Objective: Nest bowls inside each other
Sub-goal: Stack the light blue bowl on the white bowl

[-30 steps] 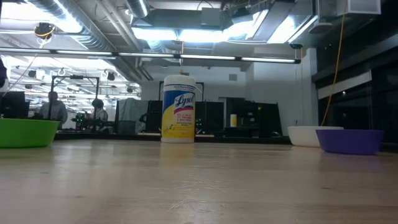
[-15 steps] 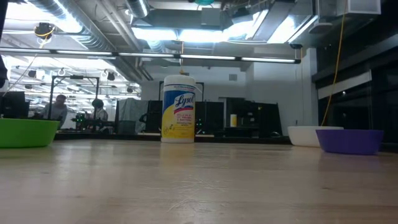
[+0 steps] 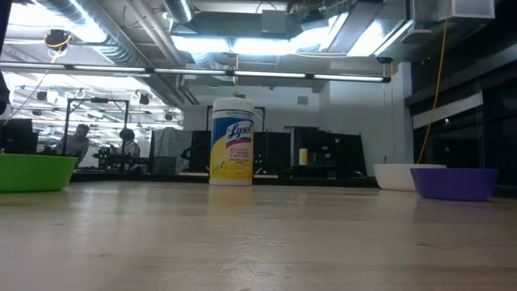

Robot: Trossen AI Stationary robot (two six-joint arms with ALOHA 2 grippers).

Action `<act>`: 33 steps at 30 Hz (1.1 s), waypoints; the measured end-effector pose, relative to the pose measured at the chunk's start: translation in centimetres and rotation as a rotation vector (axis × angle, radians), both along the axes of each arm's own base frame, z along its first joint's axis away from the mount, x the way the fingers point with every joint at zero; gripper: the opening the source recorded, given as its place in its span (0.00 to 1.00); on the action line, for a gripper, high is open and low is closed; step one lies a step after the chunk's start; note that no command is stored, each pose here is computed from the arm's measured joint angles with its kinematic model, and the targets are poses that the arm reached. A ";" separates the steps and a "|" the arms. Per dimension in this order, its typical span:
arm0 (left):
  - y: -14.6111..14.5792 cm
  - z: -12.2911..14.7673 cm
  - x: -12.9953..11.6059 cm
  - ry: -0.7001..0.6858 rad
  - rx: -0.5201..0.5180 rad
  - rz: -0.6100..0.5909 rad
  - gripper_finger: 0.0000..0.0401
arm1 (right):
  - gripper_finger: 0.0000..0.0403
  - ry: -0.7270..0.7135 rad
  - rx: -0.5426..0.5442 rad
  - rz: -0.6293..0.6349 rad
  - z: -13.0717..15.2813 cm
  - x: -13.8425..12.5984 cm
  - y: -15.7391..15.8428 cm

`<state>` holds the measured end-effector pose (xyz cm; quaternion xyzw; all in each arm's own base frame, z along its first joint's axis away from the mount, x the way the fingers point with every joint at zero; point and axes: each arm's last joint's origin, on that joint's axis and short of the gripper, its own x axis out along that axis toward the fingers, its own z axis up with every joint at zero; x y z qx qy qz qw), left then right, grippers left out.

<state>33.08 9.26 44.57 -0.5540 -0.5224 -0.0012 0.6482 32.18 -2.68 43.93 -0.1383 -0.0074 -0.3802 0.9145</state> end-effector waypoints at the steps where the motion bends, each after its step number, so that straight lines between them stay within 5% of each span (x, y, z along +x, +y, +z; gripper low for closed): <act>1: 0.0 0.0 0.0 -0.001 0.003 -0.001 0.01 | 0.42 -0.006 -0.003 0.000 0.0 0.0 0.0; 33: 0.4 0.4 -0.4 0.015 0.049 -0.061 0.01 | 0.37 -0.063 -0.055 -0.099 1.2 -0.4 0.7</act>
